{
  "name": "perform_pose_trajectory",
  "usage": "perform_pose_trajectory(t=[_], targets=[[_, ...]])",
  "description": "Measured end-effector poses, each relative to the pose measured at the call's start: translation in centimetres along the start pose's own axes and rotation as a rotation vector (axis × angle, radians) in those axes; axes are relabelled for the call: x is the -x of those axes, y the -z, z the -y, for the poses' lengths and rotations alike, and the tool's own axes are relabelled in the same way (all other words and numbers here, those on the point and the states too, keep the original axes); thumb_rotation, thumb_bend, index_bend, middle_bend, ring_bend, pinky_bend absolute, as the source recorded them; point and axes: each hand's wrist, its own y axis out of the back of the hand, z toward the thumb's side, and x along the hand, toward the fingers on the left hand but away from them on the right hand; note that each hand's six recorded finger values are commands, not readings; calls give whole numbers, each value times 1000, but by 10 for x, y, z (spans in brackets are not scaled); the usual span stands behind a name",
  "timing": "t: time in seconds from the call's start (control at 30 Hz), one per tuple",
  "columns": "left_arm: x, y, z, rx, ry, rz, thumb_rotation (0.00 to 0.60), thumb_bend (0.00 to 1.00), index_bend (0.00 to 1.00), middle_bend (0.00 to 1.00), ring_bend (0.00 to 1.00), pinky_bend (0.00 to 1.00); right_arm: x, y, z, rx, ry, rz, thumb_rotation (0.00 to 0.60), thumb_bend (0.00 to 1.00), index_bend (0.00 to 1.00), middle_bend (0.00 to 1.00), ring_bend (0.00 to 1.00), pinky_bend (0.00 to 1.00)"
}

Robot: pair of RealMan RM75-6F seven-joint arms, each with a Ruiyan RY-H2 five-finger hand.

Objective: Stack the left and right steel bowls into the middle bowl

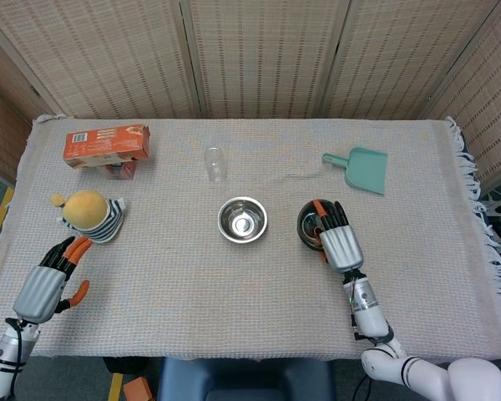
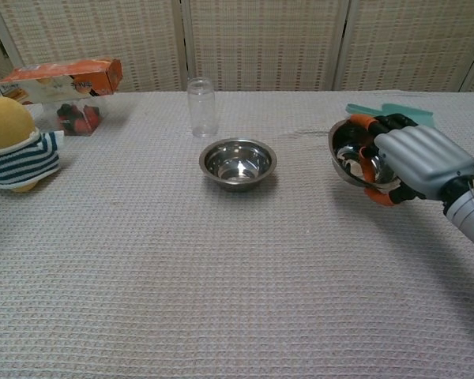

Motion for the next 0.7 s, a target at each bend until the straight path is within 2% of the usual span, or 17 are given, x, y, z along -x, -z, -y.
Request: perform_pose_trajectory(t=[0.17, 0.3, 0.43, 0.57, 0.7], targets=[[0, -1, -1, 10, 5, 5, 600, 455, 0, 30, 17, 135, 5, -17, -22, 52, 37, -38, 600, 393, 744, 0, 0, 0], [0, 0, -3, 23, 7, 6, 600, 456, 0, 30, 19, 136, 20, -49, -48, 89, 60, -98, 600, 394, 737, 0, 0, 0], [0, 2, -7, 36, 3, 1, 600, 455, 0, 30, 20, 137, 43, -80, -68, 66, 66, -147, 600, 393, 730, 0, 0, 0], [1, 5, -9, 53, 5, -6, 600, 456, 0, 31, 21, 138, 62, -108, -71, 66, 42, -161, 600, 394, 706, 0, 0, 0], [3, 9, -11, 61, 9, -16, 600, 456, 0, 30, 22, 140, 76, -117, -56, 72, -10, -134, 600, 394, 691, 0, 0, 0]])
